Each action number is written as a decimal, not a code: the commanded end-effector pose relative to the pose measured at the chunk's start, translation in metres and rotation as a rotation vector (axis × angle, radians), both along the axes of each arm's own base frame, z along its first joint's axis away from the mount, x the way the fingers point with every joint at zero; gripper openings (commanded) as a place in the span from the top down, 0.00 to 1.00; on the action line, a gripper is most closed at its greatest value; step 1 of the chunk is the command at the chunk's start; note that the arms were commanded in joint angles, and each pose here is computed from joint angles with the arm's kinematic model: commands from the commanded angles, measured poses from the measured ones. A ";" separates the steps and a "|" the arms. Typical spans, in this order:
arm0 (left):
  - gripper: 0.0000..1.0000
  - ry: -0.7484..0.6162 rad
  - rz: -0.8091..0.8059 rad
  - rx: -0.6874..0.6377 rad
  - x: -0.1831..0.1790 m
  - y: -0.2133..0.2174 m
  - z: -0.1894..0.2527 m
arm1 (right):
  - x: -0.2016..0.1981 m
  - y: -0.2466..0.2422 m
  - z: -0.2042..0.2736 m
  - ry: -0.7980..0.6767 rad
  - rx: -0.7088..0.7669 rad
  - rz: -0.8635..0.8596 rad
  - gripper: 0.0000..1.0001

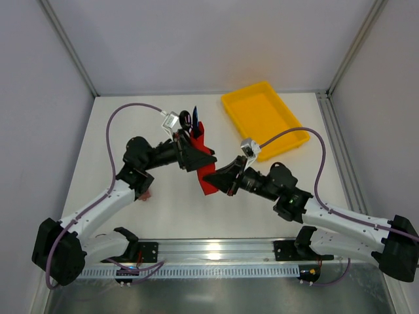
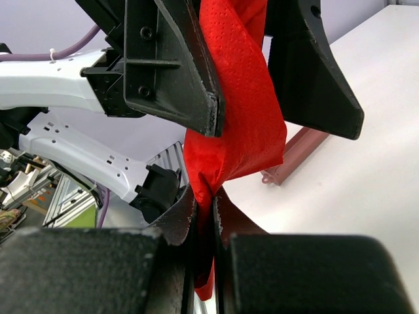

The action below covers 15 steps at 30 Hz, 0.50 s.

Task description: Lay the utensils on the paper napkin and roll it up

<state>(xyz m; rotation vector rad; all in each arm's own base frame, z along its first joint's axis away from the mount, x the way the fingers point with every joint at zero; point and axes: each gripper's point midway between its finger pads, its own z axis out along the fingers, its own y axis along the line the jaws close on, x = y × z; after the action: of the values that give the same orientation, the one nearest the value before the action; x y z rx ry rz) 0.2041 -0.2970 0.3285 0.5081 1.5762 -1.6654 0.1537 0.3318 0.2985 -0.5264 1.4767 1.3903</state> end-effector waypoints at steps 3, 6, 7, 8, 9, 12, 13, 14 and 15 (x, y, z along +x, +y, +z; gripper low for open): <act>0.37 -0.057 -0.021 -0.028 -0.009 0.003 0.005 | -0.001 -0.005 0.057 -0.101 0.147 0.001 0.96; 0.43 -0.058 -0.008 -0.025 -0.008 0.004 0.004 | 0.002 -0.007 0.052 -0.088 0.142 -0.008 0.96; 0.46 -0.058 -0.001 -0.023 -0.007 0.005 0.004 | 0.004 -0.009 0.053 -0.092 0.147 -0.015 0.96; 0.48 -0.057 0.001 -0.019 -0.007 0.005 0.003 | 0.004 -0.009 0.052 -0.089 0.147 -0.015 0.96; 0.50 -0.053 0.001 -0.016 -0.007 0.004 0.002 | 0.004 -0.010 0.051 -0.087 0.147 -0.017 0.96; 0.55 -0.052 0.010 -0.017 -0.005 0.005 0.001 | 0.005 -0.010 0.048 -0.084 0.138 -0.018 0.96; 0.58 -0.055 0.010 -0.019 -0.005 0.005 0.002 | 0.006 -0.010 0.047 -0.082 0.135 -0.019 0.96; 0.59 -0.054 0.012 -0.019 -0.005 0.005 0.002 | 0.006 -0.010 0.046 -0.081 0.133 -0.018 0.96; 0.61 -0.057 0.014 -0.020 -0.005 0.005 0.003 | 0.006 -0.010 0.043 -0.076 0.129 -0.019 0.96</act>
<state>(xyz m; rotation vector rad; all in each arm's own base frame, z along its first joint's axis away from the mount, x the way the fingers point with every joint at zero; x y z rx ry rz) 0.2019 -0.2954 0.3219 0.5031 1.5788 -1.6665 0.1645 0.3271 0.2969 -0.4965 1.4903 1.3706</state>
